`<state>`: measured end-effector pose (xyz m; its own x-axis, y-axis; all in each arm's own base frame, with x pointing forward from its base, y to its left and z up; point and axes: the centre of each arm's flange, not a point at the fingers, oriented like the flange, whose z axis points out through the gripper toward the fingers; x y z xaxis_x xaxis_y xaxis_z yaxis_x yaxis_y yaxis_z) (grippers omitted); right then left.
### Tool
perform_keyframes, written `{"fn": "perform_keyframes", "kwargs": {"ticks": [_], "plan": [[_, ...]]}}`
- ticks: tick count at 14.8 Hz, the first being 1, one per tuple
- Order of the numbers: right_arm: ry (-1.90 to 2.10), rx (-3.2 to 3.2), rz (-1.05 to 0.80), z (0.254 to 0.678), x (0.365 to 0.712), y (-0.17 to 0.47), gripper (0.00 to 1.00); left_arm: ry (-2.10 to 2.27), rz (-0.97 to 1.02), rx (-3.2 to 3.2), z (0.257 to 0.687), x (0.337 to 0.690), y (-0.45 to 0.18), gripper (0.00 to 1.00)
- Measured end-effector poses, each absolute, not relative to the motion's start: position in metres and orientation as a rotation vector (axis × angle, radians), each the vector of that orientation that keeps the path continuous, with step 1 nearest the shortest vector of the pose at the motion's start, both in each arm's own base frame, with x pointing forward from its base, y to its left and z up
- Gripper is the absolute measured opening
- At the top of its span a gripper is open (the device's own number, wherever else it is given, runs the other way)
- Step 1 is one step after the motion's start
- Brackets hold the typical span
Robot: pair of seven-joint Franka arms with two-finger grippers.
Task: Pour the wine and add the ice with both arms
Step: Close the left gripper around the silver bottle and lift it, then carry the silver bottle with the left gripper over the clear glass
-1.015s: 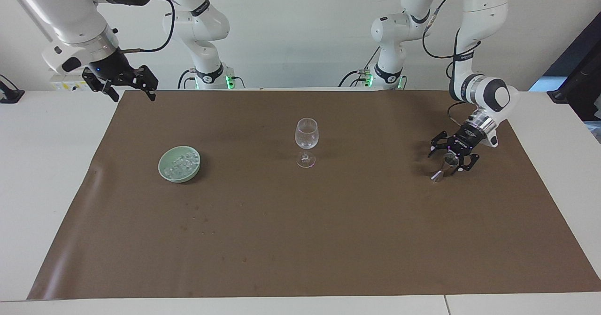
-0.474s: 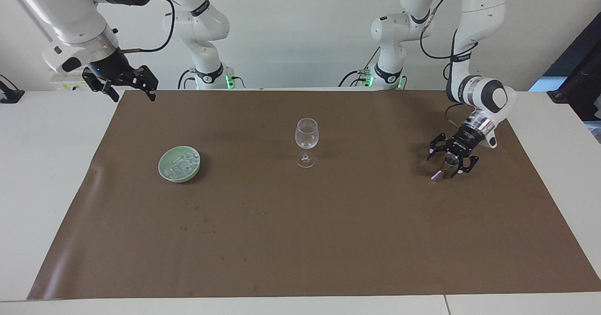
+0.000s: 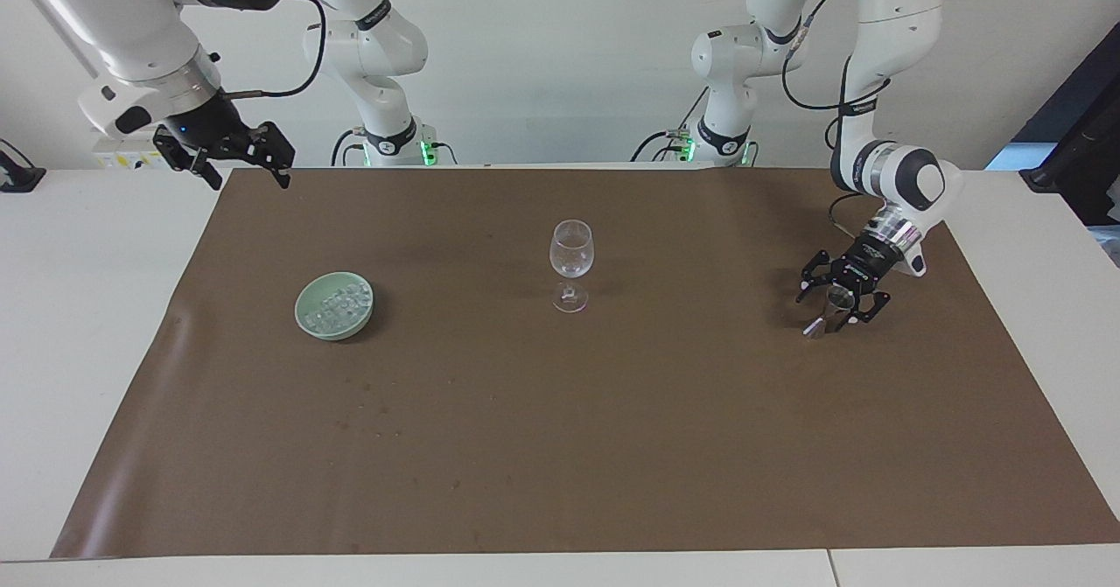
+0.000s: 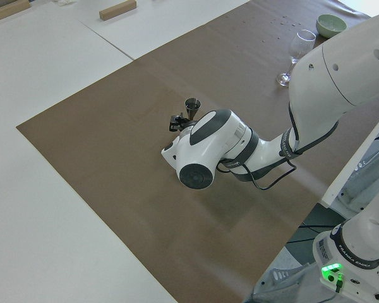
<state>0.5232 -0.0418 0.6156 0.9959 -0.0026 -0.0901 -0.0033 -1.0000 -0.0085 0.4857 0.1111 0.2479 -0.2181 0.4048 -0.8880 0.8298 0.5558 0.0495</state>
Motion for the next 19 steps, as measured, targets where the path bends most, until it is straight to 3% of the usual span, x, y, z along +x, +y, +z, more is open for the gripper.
{"fn": "perform_keyframes", "kwargs": {"ticks": [2, 4, 6, 13, 19], "plan": [[0.005, -3.130, 0.142, 0.615, 0.523, -0.042, 1.00, 1.836, -0.547, 1.006, 0.248, 0.485, 0.114, 0.68], [0.005, -3.130, 0.142, 0.615, 0.523, -0.042, 1.00, 1.838, -0.543, 1.001, 0.248, 0.485, 0.116, 0.41], [0.005, -3.130, 0.142, 0.615, 0.523, -0.042, 1.00, 1.830, -0.544, 0.997, 0.251, 0.486, 0.116, 0.22], [0.005, -3.130, 0.142, 0.615, 0.523, -0.042, 1.00, 1.783, -0.557, 0.988, 0.264, 0.487, 0.117, 0.22], [0.005, -3.130, 0.142, 0.615, 0.523, -0.042, 1.00, 1.716, -0.622, 0.943, 0.337, 0.497, 0.084, 0.22]]}}
